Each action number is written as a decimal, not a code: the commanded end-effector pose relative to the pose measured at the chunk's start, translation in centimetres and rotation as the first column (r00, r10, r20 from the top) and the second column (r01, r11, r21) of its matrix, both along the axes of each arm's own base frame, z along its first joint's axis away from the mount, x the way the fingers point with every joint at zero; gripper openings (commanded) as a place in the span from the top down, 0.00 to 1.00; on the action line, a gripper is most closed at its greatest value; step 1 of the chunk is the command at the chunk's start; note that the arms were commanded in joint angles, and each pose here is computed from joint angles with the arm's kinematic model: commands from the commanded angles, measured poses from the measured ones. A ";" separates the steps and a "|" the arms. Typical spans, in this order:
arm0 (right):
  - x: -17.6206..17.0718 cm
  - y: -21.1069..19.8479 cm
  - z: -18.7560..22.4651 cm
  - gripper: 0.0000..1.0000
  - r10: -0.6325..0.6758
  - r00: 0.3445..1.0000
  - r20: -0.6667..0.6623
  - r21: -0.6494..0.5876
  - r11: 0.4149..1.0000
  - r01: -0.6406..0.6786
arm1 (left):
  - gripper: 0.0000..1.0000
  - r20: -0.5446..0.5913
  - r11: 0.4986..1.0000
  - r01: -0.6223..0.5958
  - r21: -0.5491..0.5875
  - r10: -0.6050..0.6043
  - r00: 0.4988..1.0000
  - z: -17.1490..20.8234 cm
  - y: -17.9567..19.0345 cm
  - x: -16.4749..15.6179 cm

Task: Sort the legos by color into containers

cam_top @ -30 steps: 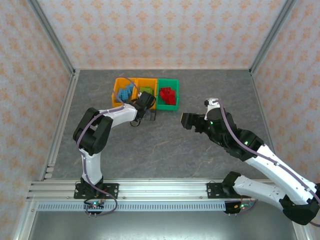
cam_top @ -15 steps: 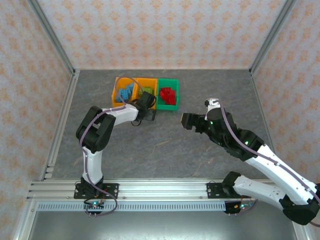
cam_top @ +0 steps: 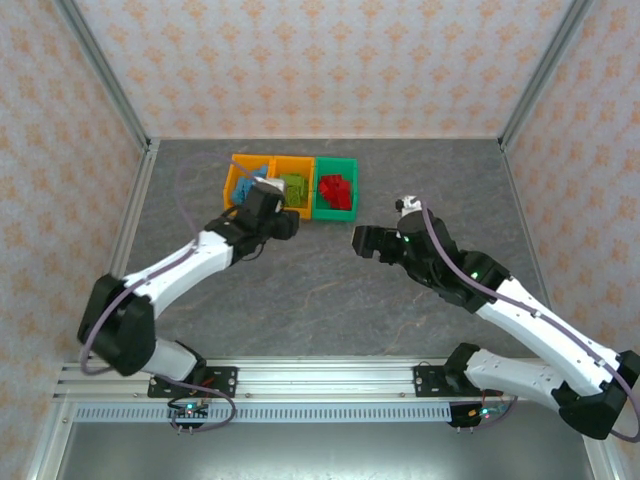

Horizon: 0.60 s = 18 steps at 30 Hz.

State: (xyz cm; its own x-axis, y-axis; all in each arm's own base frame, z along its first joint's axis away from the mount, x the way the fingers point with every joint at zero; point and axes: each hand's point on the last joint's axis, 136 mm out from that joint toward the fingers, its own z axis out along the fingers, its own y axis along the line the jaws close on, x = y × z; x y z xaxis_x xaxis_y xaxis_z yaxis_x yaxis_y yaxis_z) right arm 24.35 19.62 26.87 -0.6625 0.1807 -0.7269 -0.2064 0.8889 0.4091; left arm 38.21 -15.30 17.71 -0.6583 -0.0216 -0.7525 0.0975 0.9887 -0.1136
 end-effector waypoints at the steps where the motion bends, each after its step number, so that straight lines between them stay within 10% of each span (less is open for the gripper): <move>1: 0.3 1.5 1.3 0.05 0.030 1.000 0.009 0.055 0.998 -0.031 | 0.44 0.007 0.985 -0.166 0.039 0.165 0.986 1.3 4.9 1.9; 11: -0.3 1.4 0.6 0.05 0.033 0.999 -0.036 0.068 0.997 -0.031 | 0.44 -0.057 0.948 -0.319 -0.015 0.318 0.946 -0.3 9.7 12.4; 18: -0.7 0.5 0.6 0.05 0.012 0.999 -0.033 0.063 0.998 -0.010 | 0.26 -0.080 0.942 -0.333 0.036 0.335 0.939 -1.4 11.3 16.4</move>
